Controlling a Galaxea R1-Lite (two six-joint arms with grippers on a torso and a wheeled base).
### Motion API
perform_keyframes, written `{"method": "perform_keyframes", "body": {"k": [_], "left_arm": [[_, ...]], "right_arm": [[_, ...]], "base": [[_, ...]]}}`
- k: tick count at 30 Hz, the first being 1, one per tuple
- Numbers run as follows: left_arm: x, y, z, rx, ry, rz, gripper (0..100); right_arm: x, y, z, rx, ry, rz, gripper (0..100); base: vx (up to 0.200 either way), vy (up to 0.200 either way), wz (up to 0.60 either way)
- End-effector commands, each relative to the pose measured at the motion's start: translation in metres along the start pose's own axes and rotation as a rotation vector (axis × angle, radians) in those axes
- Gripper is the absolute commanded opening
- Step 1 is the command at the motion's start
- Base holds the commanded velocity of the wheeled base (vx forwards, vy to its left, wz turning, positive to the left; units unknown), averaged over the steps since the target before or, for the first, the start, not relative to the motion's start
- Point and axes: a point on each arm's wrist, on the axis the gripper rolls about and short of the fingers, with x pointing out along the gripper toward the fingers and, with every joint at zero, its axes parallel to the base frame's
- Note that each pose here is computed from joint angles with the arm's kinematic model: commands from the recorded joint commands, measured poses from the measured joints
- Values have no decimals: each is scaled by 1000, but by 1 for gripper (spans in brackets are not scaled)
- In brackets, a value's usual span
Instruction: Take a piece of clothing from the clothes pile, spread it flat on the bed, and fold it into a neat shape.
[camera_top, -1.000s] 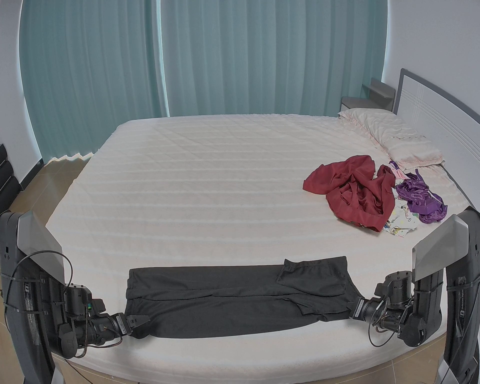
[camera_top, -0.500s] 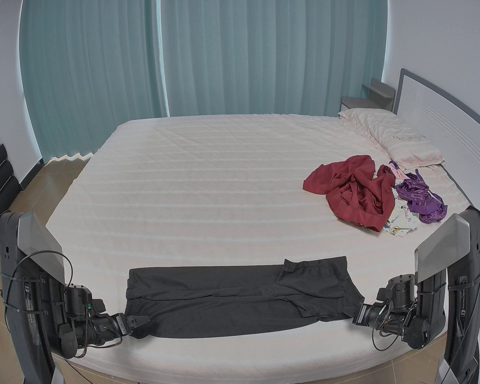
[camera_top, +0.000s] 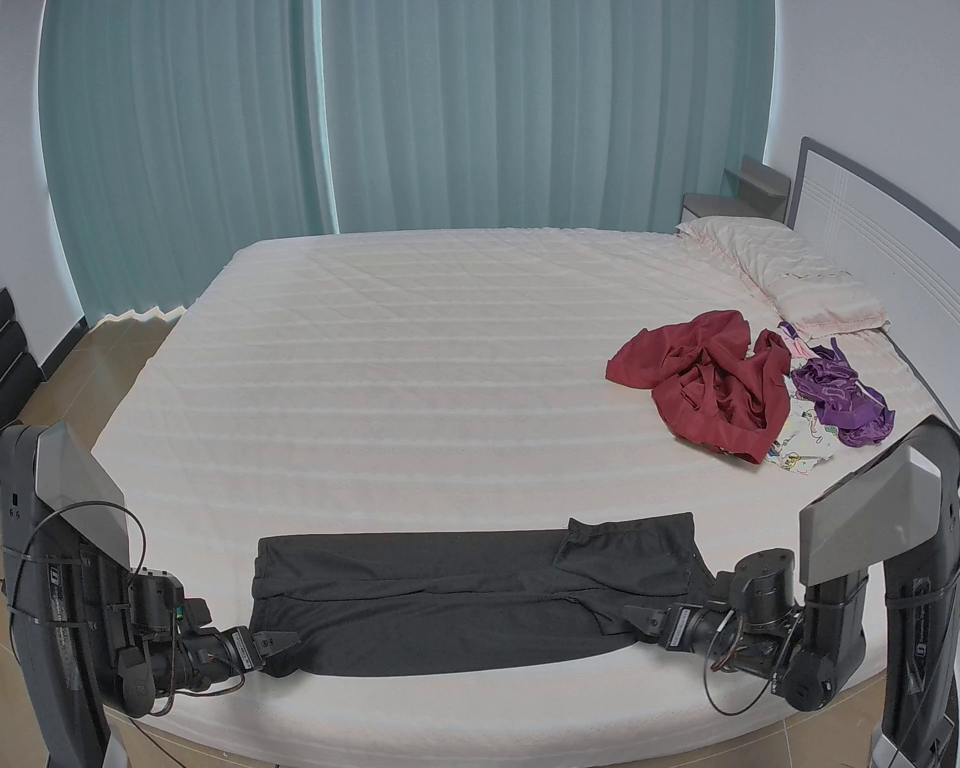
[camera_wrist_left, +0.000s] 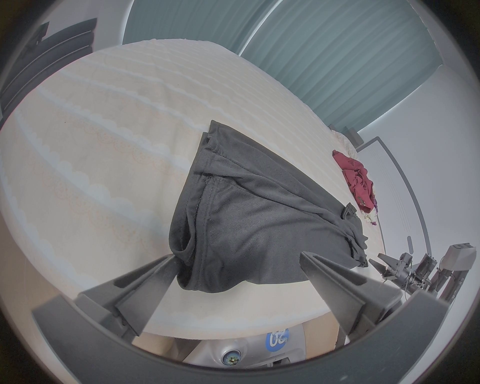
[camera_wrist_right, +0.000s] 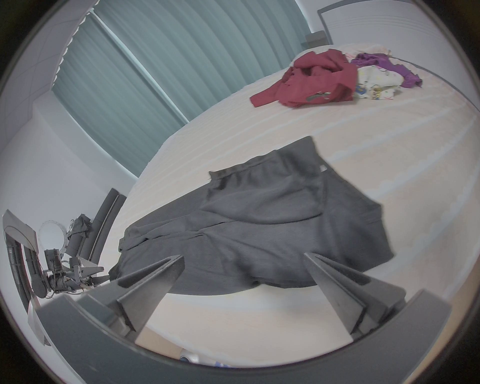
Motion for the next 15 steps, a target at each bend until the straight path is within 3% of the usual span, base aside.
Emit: {"method": "perform_keyframes", "body": {"k": [1, 7, 10, 13, 15], "left_arm": [[0, 0, 1, -1, -9, -2, 100], [1, -1, 4, -7, -24, -4, 100], [3, -1, 8, -27, -49, -5, 100], [7, -5, 22, -52, -150, 35, 100], [8, -6, 24, -47, -170, 59, 100]], "right_arm": [[20, 19, -22, -25, 30, 23, 100], [16, 14, -19, 108, 21, 6, 100], [15, 5, -13, 135, 5, -15, 100], [10, 0, -1, 177, -31, -22, 100], [6, -1, -1, 198, -29, -27, 100]], "base": [[0, 0, 0], [0, 0, 0], [0, 0, 0], [0, 0, 0], [0, 0, 0]]}}
